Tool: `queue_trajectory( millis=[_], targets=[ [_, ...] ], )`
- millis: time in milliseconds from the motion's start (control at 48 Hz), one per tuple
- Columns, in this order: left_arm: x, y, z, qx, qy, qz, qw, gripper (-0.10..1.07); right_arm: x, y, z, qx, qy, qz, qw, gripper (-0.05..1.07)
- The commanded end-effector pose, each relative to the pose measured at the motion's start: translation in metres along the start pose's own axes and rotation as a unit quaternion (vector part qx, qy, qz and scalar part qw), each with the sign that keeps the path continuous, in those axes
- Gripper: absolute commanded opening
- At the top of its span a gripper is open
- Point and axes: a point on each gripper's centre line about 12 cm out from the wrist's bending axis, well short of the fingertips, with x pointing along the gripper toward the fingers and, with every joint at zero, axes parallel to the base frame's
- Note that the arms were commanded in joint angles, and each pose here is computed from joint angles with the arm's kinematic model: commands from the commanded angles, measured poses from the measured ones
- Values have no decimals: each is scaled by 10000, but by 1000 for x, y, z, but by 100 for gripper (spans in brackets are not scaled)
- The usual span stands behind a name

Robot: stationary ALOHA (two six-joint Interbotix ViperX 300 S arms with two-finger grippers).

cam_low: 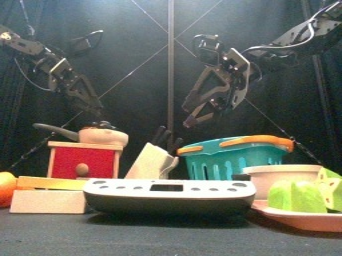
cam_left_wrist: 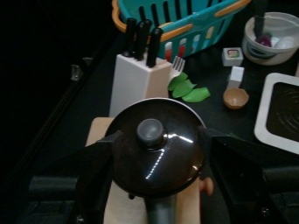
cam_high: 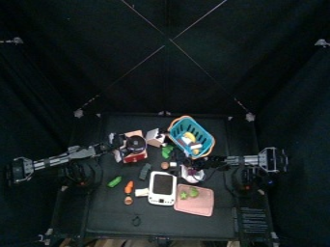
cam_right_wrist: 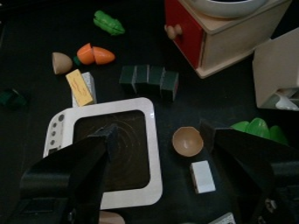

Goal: Grab pot lid

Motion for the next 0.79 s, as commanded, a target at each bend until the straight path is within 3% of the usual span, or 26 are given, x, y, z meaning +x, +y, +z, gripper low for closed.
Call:
queue_trajectory(
  millis=[0, 458, 771],
  targets=[
    [5, 3, 6, -31, -201, 46, 9998, 99, -6, 0, 11, -23, -175, 9, 9998, 102],
    [27, -1, -12, -68, 138, -24, 9999, 99, -3, -1, 9, -11, -139, -7, 9999, 102],
    [26, 0, -14, -85, -32, 20, 10000, 99, -2, -2, 8, -4, -117, -16, 9999, 102]
  ],
)
